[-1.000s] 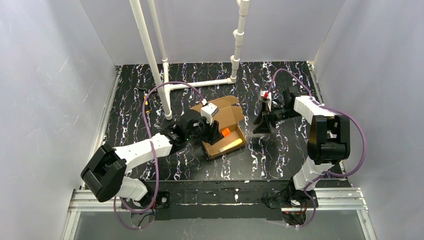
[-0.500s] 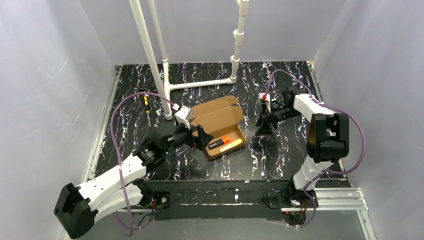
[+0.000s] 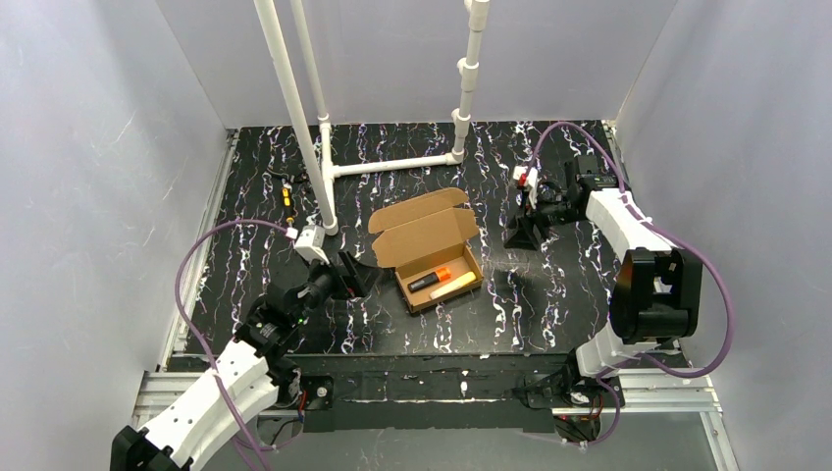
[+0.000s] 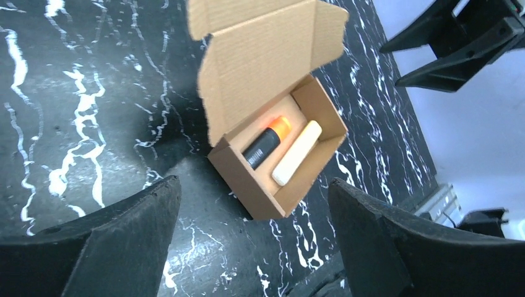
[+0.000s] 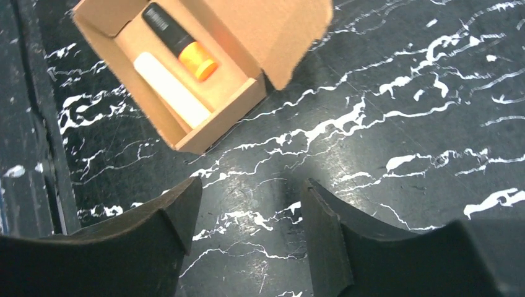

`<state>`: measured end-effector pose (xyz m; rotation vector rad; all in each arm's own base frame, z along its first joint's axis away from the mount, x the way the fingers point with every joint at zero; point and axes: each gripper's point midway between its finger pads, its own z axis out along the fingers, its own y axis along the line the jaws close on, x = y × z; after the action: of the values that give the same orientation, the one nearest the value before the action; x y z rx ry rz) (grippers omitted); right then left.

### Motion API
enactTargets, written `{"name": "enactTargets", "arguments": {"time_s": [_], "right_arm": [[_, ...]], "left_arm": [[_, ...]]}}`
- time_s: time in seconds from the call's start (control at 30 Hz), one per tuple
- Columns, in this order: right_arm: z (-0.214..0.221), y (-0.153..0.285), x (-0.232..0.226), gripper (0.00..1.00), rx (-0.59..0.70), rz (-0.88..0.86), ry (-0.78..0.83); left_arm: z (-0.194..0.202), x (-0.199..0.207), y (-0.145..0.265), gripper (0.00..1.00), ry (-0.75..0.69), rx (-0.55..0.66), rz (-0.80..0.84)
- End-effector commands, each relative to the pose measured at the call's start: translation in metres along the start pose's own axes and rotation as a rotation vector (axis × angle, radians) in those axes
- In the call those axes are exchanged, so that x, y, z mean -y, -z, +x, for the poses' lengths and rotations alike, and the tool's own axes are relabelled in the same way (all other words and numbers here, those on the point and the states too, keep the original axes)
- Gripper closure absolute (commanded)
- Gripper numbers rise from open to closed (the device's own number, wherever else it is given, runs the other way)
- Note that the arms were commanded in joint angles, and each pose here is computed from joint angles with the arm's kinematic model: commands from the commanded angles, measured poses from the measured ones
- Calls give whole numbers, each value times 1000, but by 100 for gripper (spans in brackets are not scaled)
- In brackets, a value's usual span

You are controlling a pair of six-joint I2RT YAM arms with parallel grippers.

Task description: Fold the paper box

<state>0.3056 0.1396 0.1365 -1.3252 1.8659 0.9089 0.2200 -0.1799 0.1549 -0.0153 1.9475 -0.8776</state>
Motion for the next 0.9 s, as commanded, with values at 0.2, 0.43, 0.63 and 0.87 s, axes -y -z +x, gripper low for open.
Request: {"name": "enactTargets", "arguments": {"time_s": [0.2, 0.43, 0.63, 0.87], "right_arm": [[-30, -6, 61, 54, 139, 212, -151], [-35, -34, 91, 73, 199, 228, -311], [-25, -73, 91, 78, 170, 155, -381], [-26, -92, 73, 78, 171, 68, -392]], "left_arm": [[-10, -74, 27, 39, 71, 134, -363], [-2, -101, 18, 62, 31, 136, -460], [-5, -79, -15, 62, -20, 135, -287], [-12, -80, -37, 64, -49, 159, -271]]}}
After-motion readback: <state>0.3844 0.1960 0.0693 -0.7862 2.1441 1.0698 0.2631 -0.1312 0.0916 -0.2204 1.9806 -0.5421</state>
